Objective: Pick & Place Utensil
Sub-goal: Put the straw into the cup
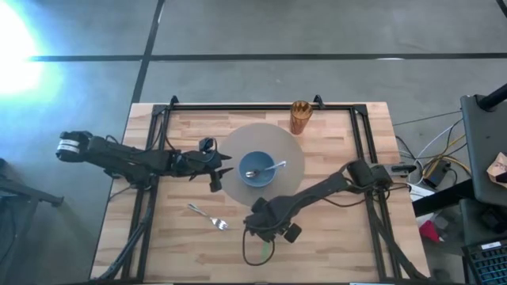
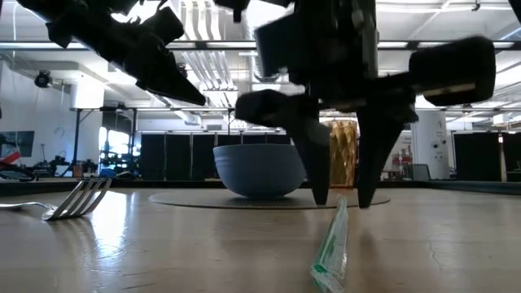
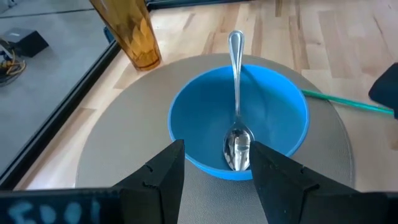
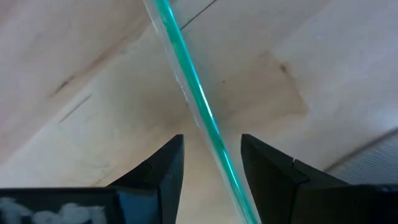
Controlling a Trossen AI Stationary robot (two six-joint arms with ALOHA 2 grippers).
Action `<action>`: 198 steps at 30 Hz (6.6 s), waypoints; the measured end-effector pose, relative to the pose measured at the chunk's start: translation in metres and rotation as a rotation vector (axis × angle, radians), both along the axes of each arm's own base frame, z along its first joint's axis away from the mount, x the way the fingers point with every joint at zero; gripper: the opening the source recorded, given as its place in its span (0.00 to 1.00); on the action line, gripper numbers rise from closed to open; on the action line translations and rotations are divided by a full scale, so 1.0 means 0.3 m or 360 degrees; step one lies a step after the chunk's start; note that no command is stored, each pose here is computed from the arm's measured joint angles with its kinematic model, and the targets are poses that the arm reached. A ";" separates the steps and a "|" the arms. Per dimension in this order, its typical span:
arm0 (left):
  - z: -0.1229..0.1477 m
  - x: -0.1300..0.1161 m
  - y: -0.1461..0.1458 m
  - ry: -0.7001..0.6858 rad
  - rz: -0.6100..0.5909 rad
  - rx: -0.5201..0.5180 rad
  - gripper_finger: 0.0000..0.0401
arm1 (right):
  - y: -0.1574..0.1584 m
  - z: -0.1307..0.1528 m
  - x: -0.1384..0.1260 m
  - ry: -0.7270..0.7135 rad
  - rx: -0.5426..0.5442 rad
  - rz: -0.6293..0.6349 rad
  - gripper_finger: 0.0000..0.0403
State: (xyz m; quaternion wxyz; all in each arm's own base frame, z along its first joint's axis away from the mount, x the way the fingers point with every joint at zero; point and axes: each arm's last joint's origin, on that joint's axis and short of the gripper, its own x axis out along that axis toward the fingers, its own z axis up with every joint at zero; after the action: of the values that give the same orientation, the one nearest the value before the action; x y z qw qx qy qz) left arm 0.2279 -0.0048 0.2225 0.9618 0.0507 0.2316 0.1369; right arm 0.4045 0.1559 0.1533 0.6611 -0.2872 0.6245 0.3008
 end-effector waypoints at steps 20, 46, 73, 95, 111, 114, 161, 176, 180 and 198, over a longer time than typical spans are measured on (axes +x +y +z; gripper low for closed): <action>0.008 0.001 0.001 -0.0002 -0.0009 0.0035 0.43 | -0.006 -0.044 0.005 0.0042 -0.0053 -0.0034 0.20; 0.006 0.001 0.000 -0.0006 0.0004 0.0009 0.43 | -0.031 0.147 -0.058 0.0049 -0.0043 -0.0367 0.02; 0.011 0.003 0.000 -0.0017 -0.0005 0.0023 0.43 | -0.251 0.725 -0.333 -0.1056 -0.0113 -0.0889 0.02; 0.021 0.006 0.001 -0.0026 -0.0010 0.0035 0.43 | -0.702 0.722 -0.612 -0.2254 -0.0024 -0.1590 0.02; 0.016 0.005 0.000 -0.0023 -0.0003 0.0018 0.43 | -0.860 0.495 -0.681 -0.2957 0.0133 -0.1997 0.02; 0.012 0.003 0.000 -0.0008 0.0005 0.0003 0.43 | -0.874 0.470 -0.676 -0.2940 0.0129 -0.2084 0.02; -0.020 -0.015 0.003 0.0125 0.0078 -0.0087 0.43 | -0.965 0.230 -0.605 -0.2331 -0.0062 -0.2721 0.02; -0.019 -0.015 0.002 0.0124 0.0079 -0.0089 0.43 | -0.950 0.212 -0.602 -0.2225 -0.0017 -0.2729 0.02; -0.019 -0.015 0.002 0.0124 0.0078 -0.0087 0.43 | -0.947 0.202 -0.605 -0.2179 -0.0014 -0.2767 0.02; -0.018 -0.014 0.003 0.0122 0.0077 -0.0085 0.43 | -0.946 0.199 -0.607 -0.2153 -0.0023 -0.2763 0.02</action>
State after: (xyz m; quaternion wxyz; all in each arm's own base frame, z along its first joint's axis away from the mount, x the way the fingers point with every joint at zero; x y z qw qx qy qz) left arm 0.2236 -0.0041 0.2171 0.9496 0.0248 0.2730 0.1518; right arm 0.2223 -0.1280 0.2128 0.8516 0.1401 0.1246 -0.4895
